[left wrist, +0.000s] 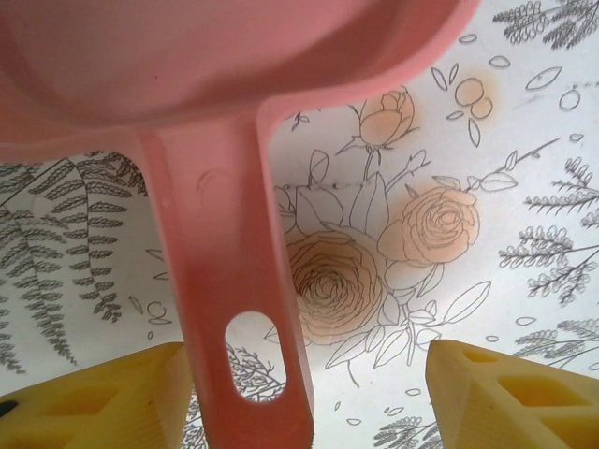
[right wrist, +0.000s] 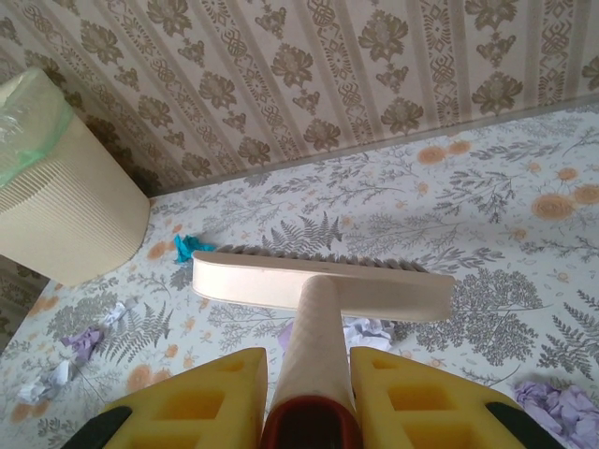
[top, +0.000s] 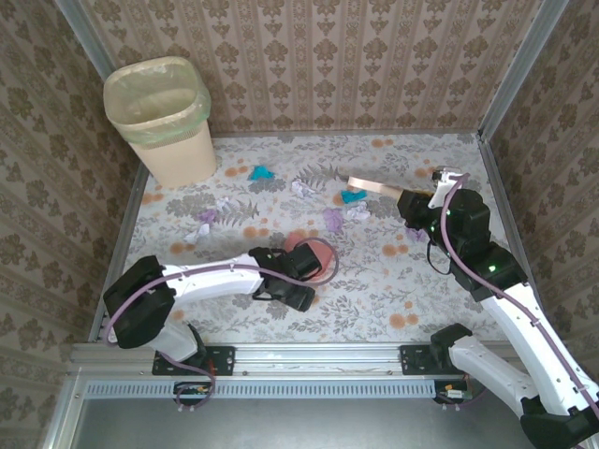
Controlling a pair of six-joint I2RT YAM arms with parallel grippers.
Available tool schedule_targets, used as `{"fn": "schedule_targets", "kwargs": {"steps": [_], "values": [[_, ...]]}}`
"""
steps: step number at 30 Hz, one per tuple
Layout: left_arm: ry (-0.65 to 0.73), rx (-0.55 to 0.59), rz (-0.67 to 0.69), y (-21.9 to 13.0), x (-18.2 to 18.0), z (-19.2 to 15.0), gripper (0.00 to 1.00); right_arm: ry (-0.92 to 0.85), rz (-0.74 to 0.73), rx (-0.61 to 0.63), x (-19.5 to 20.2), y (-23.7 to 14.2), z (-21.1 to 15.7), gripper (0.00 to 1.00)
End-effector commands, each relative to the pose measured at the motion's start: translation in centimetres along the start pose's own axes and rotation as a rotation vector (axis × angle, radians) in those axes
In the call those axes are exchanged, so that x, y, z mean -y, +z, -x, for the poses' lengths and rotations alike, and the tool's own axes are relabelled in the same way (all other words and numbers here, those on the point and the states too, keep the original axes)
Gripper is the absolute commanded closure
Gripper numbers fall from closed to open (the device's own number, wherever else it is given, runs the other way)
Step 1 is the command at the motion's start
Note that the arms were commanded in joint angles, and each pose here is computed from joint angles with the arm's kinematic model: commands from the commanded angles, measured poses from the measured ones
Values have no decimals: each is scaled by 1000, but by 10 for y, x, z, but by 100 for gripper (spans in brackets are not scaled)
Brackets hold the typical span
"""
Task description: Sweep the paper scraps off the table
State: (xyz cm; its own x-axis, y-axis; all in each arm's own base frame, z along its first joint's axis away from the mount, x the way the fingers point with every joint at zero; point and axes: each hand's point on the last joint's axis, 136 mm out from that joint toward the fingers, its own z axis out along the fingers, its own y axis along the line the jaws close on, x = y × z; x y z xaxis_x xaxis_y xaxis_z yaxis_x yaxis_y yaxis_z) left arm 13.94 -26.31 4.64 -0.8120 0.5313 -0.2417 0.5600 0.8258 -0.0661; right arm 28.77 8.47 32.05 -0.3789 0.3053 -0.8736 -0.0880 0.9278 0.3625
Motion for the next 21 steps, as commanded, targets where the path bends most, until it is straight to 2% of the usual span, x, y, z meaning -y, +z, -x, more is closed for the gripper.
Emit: {"fn": "schedule_targets", "kwargs": {"steps": [1, 7, 21], "values": [[30, 55, 131, -4, -16, 2, 33, 30, 54, 69, -12, -7, 18, 100], [1, 104, 113, 2, -14, 2, 44, 29, 56, 66, -12, -7, 17, 100], [-40, 168, 112, 10, -17, 2, 52, 31, 56, 61, -12, -5, 15, 100]]}}
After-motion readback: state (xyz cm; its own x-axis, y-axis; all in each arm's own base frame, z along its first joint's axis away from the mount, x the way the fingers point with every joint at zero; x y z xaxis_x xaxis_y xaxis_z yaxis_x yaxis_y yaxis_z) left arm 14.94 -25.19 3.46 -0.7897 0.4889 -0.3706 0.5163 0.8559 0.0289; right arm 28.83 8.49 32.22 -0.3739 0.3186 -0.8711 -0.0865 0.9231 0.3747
